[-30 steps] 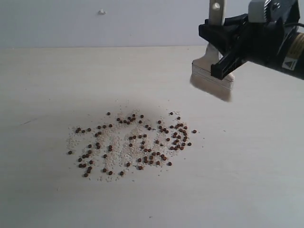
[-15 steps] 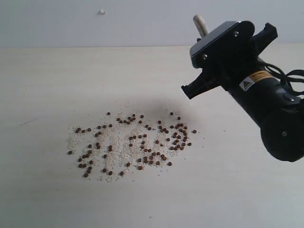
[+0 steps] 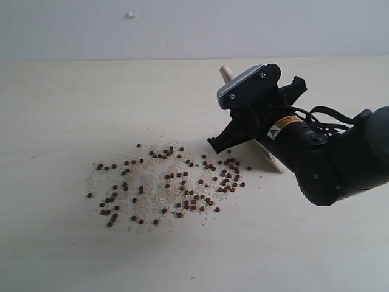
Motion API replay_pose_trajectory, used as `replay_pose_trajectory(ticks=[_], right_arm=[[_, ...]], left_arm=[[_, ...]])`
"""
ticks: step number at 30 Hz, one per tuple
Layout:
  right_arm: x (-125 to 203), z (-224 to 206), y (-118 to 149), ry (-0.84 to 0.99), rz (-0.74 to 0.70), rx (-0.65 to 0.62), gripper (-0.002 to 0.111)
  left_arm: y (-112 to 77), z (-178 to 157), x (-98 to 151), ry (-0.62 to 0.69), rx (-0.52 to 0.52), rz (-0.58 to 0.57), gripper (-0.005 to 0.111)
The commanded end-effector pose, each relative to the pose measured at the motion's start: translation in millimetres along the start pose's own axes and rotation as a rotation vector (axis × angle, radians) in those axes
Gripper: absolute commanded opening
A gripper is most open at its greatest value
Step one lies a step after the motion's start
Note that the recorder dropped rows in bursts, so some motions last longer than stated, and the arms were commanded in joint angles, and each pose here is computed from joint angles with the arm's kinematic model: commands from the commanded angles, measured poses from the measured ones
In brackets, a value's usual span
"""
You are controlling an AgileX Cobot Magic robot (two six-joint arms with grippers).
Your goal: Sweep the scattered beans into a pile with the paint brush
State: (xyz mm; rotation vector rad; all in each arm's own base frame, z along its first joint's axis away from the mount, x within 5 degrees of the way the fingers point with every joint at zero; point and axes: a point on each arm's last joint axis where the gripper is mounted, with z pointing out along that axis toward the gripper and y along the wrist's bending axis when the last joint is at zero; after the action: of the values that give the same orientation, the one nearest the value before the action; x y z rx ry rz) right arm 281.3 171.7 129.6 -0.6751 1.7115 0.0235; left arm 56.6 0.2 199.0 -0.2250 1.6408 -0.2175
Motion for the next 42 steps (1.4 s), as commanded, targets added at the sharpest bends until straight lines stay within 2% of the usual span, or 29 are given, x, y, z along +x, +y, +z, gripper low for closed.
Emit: replay_pose_trajectory(ticks=[1, 12, 17, 21, 23, 26, 29, 31, 37, 39, 42], right_arm=[[-5, 0, 8, -0.034, 0.151, -0.093, 0.000], [-10, 1, 18, -0.032, 0.336, -0.212, 0.000], [-22, 8, 19, -0.056, 0.456, -0.247, 0.000], [-34, 10, 16, -0.106, 0.481, -0.245, 0.000], [-46, 5, 10, -0.147, 0.465, -0.226, 0.000], [-81, -15, -12, -0.230, 0.310, -0.134, 0.000], [-89, -24, -25, -0.211, 0.211, -0.029, 0.000], [-84, -23, -32, -0.160, 0.129, 0.057, 0.000], [-29, 16, 0, -0.187, -0.032, 0.006, 0.000], [-16, 31, 8, -0.162, -0.006, -0.012, 0.000], [-15, 44, 20, -0.140, 0.045, -0.117, 0.000]], left_arm=[[-0.2, 0, 1, -0.004, 0.008, -0.004, 0.000], [-0.2, 0, 1, -0.004, 0.008, -0.004, 0.000], [-0.2, 0, 1, -0.004, 0.008, -0.004, 0.000], [-0.2, 0, 1, -0.004, 0.008, -0.004, 0.000], [-0.2, 0, 1, -0.004, 0.008, -0.004, 0.000], [-0.2, 0, 1, -0.004, 0.008, -0.004, 0.000], [-0.2, 0, 1, -0.004, 0.008, -0.004, 0.000], [-0.2, 0, 1, -0.004, 0.008, -0.004, 0.000], [-0.2, 0, 1, -0.004, 0.008, -0.004, 0.000], [-0.2, 0, 1, -0.004, 0.008, -0.004, 0.000], [-0.2, 0, 1, -0.004, 0.008, -0.004, 0.000]])
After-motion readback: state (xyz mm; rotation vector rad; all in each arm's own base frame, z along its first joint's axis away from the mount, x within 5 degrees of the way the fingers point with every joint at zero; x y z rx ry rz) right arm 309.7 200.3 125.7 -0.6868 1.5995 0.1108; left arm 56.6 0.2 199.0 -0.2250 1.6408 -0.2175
